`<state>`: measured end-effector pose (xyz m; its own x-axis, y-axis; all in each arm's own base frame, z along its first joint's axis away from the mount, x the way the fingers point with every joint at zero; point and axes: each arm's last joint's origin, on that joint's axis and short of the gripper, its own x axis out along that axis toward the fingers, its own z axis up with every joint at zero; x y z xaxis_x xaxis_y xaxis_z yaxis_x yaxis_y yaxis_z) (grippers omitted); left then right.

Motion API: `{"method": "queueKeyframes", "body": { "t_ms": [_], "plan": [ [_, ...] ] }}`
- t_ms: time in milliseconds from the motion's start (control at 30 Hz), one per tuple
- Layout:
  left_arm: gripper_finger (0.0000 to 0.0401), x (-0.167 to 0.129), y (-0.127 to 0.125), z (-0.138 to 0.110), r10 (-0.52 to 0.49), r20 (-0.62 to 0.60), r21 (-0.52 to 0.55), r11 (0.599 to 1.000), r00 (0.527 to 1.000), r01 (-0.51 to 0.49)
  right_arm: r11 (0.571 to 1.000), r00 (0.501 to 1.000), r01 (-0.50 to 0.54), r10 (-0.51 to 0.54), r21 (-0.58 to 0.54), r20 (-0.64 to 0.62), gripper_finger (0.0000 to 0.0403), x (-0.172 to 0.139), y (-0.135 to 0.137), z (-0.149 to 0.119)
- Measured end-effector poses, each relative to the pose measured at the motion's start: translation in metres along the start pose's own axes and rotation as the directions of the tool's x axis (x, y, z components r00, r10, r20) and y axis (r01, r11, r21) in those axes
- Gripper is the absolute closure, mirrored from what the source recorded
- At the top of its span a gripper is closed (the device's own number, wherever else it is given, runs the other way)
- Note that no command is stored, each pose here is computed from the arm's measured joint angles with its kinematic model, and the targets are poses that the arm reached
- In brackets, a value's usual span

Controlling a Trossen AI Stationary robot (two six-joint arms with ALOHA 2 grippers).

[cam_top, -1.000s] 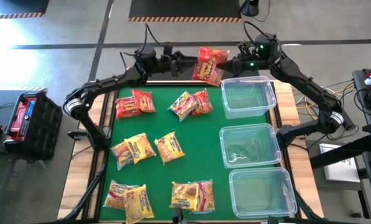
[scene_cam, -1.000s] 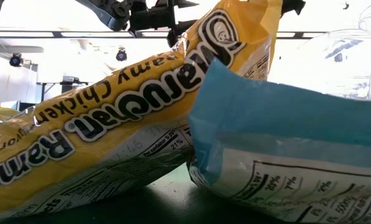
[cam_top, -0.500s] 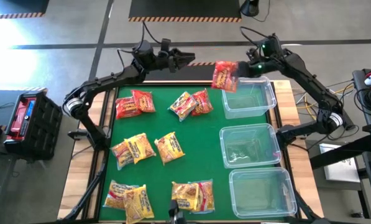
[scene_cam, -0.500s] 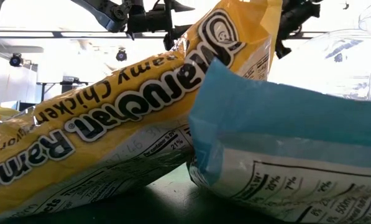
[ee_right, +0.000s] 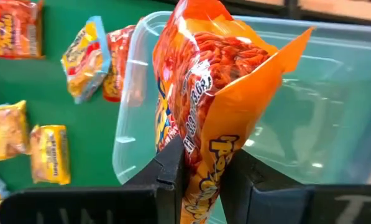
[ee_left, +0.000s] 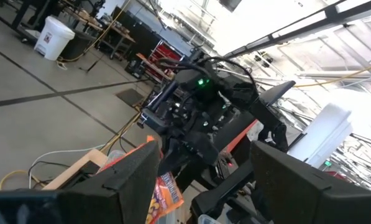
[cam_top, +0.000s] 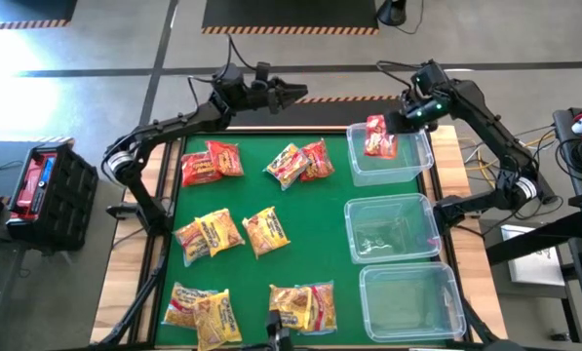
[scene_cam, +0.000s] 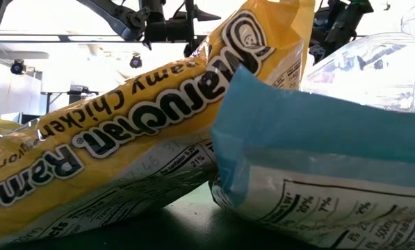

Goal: Sort Maruchan noodles
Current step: Put the bottom red noodle pack into the top transparent bin

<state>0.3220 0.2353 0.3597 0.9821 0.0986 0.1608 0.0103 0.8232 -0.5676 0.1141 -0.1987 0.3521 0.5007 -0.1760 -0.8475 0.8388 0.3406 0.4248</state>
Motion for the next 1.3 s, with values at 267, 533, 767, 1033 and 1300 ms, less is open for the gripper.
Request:
{"method": "queueKeyframes", "body": {
  "t_ms": [267, 533, 767, 1033, 1300],
  "plan": [
    [0.0165, 0.000, 0.001, 0.000, 0.002, 0.000, -0.001, 1.000, 1.000, -0.002, 0.992, 0.992, 0.123, -0.123, -0.026, -0.026, 0.0342, -0.015, 0.001, -0.002],
    [0.0165, 0.000, 0.001, 0.000, 0.002, 0.000, -0.001, 1.000, 1.000, -0.002, 0.985, 0.983, 0.171, -0.172, -0.018, -0.061, 0.0342, -0.008, -0.001, 0.001],
    [0.0165, 0.000, 0.001, 0.000, 0.003, 0.000, -0.001, 1.000, 1.000, -0.003, 0.964, 0.961, 0.267, -0.268, -0.021, -0.069, 0.0342, 0.005, 0.007, 0.003],
    [0.0165, 0.000, 0.001, 0.000, 0.003, 0.000, -0.001, 1.000, 1.000, -0.003, 0.956, 0.942, 0.289, -0.293, -0.044, -0.166, 0.0342, 0.017, 0.010, 0.000],
    [0.0165, 0.000, 0.001, 0.000, 0.004, 0.000, 0.001, 1.000, 1.000, -0.004, 0.903, 0.862, 0.425, -0.426, -0.069, -0.275, 0.0342, 0.030, 0.006, -0.002]
  ]
}}
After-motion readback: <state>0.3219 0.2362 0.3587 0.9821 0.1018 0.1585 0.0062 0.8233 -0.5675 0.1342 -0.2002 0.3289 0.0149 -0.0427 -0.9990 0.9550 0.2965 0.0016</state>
